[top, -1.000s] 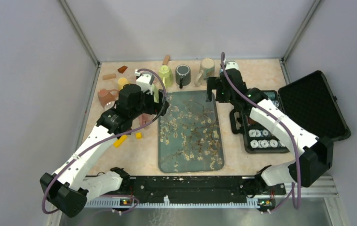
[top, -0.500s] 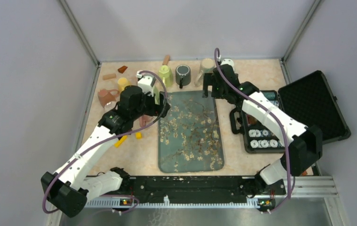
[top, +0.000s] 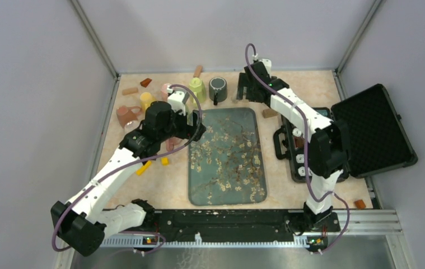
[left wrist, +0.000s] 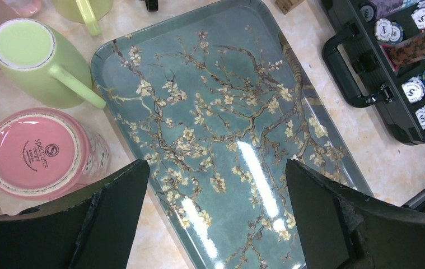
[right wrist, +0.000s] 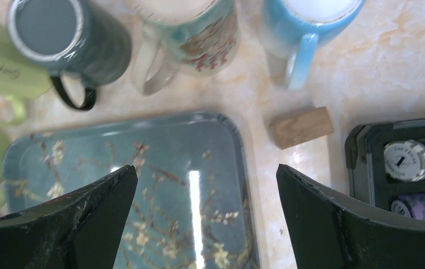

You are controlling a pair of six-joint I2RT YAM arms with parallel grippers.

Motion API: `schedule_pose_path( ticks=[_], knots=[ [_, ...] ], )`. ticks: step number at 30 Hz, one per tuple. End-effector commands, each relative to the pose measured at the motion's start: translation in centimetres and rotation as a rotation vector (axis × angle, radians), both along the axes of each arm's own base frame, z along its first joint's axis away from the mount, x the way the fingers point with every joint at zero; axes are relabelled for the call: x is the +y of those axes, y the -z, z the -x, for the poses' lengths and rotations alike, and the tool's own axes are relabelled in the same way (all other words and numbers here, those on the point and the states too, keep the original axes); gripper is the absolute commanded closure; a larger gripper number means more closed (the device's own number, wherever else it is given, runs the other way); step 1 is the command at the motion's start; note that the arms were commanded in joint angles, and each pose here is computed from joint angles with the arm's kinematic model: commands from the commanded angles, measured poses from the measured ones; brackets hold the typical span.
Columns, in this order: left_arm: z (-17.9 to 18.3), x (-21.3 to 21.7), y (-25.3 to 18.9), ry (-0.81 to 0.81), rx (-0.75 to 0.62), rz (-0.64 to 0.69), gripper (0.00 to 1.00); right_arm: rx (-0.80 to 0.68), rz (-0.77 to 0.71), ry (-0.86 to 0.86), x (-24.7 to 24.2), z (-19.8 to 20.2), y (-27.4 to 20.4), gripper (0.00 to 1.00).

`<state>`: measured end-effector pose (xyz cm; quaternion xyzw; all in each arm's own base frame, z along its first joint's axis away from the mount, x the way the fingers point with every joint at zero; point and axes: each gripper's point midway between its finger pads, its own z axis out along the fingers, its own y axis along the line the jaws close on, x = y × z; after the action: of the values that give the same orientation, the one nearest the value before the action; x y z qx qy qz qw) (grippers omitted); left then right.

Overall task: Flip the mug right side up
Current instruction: Turn over the cup at the corner of the board.

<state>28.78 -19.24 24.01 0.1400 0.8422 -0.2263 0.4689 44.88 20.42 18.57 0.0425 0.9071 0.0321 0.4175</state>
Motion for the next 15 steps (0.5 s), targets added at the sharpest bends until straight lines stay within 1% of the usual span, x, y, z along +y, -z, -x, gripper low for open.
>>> schedule_pose_path(
  ticks=[1,5,8,12,15],
  knots=[
    [-0.2,-0.1,-1.8,0.017,-0.053,0.019,0.02,-0.056,0.029,0.1,-2.3,-3.8,-1.1,0.05],
    [0.1,0.2,-2.2,0.019,-0.067,0.01,0.01,-0.064,0.071,0.082,-4.3,-5.7,0.3,0.07],
    [0.2,0.2,-2.2,0.021,-0.065,0.009,0.02,-0.042,0.087,0.082,-6.1,-6.6,1.9,0.11],
    [0.4,0.0,-2.1,0.031,-0.06,0.017,0.02,-0.039,0.062,0.09,-7.7,-8.0,3.4,0.15],
    [0.4,0.1,-2.1,0.031,-0.062,0.017,0.02,-0.032,0.049,0.085,-8.4,-9.1,4.6,0.19]
  ],
)
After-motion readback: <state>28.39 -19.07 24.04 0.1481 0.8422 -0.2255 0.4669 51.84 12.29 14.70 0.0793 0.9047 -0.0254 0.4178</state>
